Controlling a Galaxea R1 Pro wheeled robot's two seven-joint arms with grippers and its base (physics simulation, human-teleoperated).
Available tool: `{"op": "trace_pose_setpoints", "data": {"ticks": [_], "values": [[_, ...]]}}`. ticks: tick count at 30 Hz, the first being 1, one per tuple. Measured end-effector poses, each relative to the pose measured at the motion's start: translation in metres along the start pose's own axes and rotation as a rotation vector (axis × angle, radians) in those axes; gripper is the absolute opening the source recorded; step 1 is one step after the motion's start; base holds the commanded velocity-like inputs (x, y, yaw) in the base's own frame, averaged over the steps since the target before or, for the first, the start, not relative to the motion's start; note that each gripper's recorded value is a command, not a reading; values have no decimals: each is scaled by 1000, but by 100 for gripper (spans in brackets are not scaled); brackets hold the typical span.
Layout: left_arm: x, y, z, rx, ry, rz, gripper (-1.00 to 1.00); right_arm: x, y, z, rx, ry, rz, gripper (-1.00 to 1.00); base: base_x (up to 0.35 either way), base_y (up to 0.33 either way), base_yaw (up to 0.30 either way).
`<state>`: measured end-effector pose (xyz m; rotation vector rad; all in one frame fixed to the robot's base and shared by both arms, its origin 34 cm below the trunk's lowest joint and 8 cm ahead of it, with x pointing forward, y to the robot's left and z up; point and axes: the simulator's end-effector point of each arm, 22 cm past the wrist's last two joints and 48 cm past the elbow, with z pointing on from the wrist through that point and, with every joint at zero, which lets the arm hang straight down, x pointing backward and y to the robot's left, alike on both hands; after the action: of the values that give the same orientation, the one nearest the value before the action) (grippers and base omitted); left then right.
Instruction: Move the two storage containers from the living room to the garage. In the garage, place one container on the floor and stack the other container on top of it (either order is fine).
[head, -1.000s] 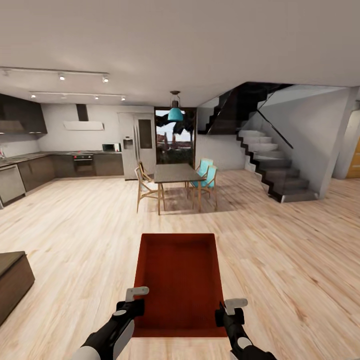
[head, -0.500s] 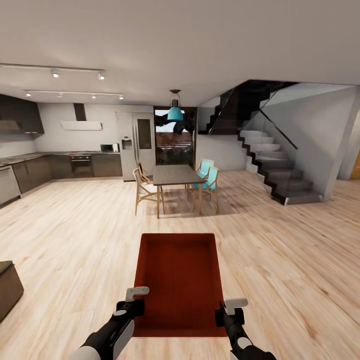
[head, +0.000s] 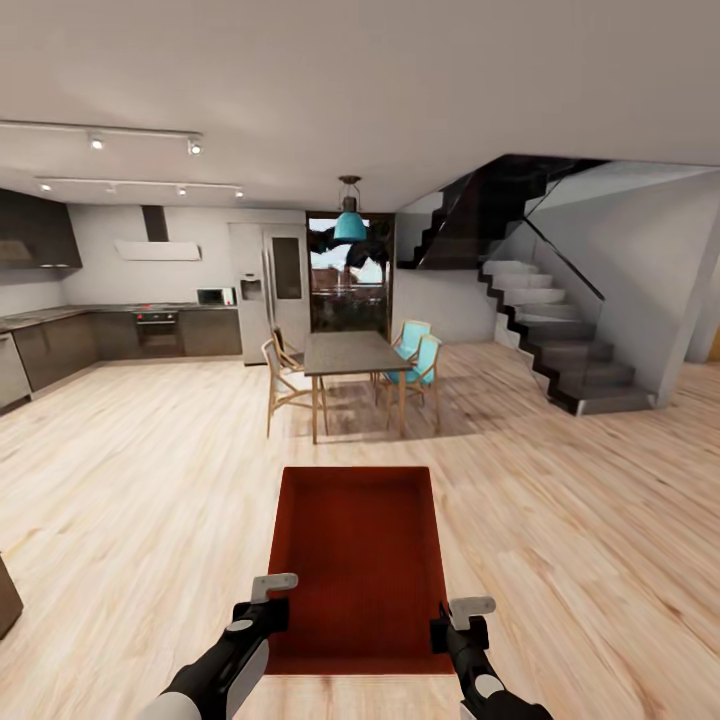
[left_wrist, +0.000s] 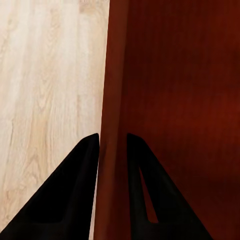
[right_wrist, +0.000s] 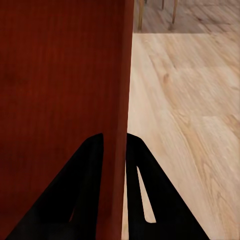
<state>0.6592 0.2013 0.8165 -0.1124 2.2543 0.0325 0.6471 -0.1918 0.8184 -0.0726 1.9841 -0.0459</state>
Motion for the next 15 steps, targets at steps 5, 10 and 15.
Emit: {"op": "trace_pose_setpoints", "data": {"ticks": [5,10,15], "values": [[-1,0,0,1,-2,3,-100,0,0,0,1,-3,3,-100,321,0,0],[-2,-1,0,1,-4,4,-100,-1,-1,0,2,-5,6,-100,322,0,-99],[-2,-1,0,2,-5,4,-100,-1,-1,0,2,-6,7,-100,321,0,-248]]}}
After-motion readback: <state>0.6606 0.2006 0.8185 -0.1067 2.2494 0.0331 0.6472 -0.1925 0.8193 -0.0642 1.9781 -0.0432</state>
